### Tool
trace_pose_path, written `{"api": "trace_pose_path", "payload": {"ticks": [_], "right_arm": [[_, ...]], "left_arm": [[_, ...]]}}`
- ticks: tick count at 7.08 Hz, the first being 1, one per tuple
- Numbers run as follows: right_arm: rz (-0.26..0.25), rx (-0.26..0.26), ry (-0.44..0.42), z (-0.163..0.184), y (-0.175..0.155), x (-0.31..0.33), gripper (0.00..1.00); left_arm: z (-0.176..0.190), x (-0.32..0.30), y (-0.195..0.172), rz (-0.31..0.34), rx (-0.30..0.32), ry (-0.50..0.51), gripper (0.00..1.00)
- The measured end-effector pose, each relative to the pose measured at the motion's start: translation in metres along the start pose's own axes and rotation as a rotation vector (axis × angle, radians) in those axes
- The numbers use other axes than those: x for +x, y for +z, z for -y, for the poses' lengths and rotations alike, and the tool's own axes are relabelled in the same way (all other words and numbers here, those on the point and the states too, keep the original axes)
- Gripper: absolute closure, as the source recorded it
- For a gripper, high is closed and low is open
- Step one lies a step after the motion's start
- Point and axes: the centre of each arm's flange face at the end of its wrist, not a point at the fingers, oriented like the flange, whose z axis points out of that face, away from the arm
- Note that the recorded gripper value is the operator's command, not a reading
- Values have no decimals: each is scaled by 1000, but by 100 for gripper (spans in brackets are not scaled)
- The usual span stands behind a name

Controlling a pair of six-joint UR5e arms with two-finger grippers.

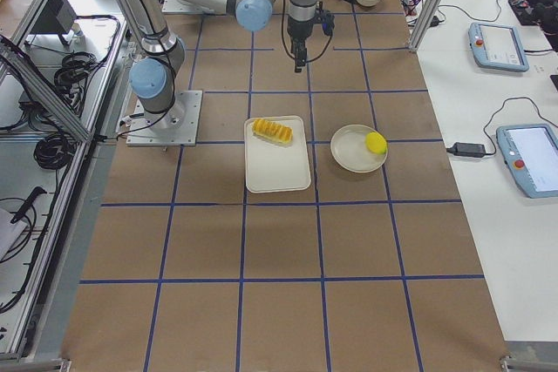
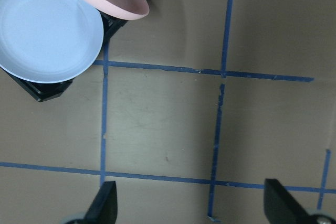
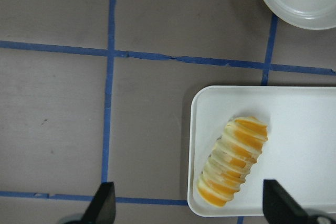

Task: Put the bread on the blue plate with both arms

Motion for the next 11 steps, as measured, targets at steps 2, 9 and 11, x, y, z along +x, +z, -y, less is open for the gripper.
{"api": "trace_pose_path", "payload": {"ticks": [2,9,11], "right_arm": [[23,-2,106,-17,60,46,6],[129,-86,343,-33,199,98,10],[137,-92,351,-41,221,94,26]], "left_arm": [[50,-85,37,-24,-40,45,3],[216,-311,221,-202,-95,183,4],[218,-306,263,-269,-134,175,10]]}}
